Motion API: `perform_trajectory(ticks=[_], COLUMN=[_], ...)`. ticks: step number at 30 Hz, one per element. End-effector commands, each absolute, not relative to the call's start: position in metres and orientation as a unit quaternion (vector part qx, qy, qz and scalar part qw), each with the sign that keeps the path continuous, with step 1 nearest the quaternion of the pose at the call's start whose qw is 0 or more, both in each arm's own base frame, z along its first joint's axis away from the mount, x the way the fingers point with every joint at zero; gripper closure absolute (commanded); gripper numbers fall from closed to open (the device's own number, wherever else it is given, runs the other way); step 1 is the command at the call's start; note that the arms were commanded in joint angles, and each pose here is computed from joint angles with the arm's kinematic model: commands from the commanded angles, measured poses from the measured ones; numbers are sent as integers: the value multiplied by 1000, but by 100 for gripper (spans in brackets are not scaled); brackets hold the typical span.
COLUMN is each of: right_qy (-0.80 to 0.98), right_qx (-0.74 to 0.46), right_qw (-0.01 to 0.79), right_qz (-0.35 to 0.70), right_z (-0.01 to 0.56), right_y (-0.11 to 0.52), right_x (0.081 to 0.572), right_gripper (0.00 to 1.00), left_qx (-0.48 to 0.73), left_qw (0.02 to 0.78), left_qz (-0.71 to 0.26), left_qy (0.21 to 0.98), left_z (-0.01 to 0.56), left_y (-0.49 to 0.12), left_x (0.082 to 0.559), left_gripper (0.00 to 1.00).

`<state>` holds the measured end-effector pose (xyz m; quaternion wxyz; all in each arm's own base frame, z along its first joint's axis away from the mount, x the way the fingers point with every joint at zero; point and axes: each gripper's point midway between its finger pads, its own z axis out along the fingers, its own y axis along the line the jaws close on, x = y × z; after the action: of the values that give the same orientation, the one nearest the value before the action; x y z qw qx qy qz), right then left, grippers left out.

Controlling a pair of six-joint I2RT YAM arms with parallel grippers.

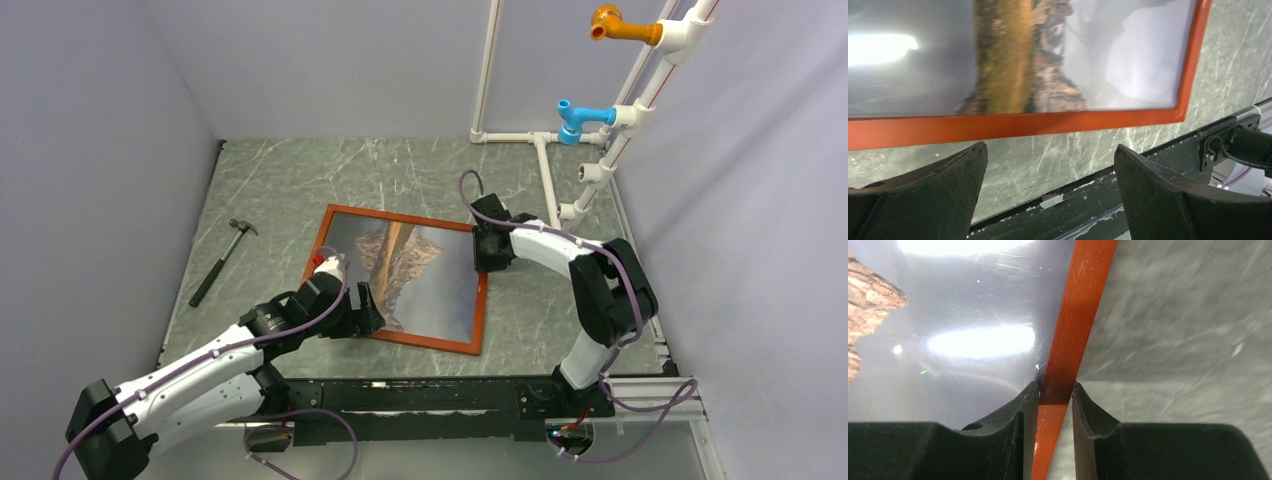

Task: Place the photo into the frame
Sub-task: Adjust the photo frame at the center of the board.

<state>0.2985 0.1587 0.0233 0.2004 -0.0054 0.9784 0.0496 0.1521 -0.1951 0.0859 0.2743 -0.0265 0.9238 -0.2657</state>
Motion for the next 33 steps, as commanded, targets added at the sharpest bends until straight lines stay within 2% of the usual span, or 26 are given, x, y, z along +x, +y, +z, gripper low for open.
perform_trajectory(ticks=[1,5,6,10,12,14,17,23,29,33], right_qy=[966,961,961,963,963,965,967,958,957,957], right_qx=[-85,-101,-96,-69,-56,-42,-13,38,45,40], right_qw=[238,241,244,252,258,260,253,219,181,161], right_qz=[-58,-92,-92,-64,-46,-22,33,179,220,237], right_z=[34,31,34,47,57,66,75,75,60,47], right_y=[130,125,126,132,136,138,141,148,151,156], right_x=[339,358,362,364,359,352,334,287,246,232], right_gripper=[91,85,77,34,21,12,5,3,2,3], left_qx=[-30,-49,-54,-84,-104,-118,-132,-177,-209,-209], left_qw=[296,300,299,299,294,290,286,273,236,223], left_qz=[-259,-240,-233,-207,-185,-161,-127,-104,-125,-148], left_qy=[919,922,924,928,932,936,941,940,941,941], left_z=[100,99,98,93,89,88,88,79,53,40], left_y=[-185,-166,-161,-137,-123,-109,-90,-61,-54,-62], left_x=[163,171,173,183,189,194,202,219,226,225], left_gripper=[1,1,1,1,1,1,1,1,1,7])
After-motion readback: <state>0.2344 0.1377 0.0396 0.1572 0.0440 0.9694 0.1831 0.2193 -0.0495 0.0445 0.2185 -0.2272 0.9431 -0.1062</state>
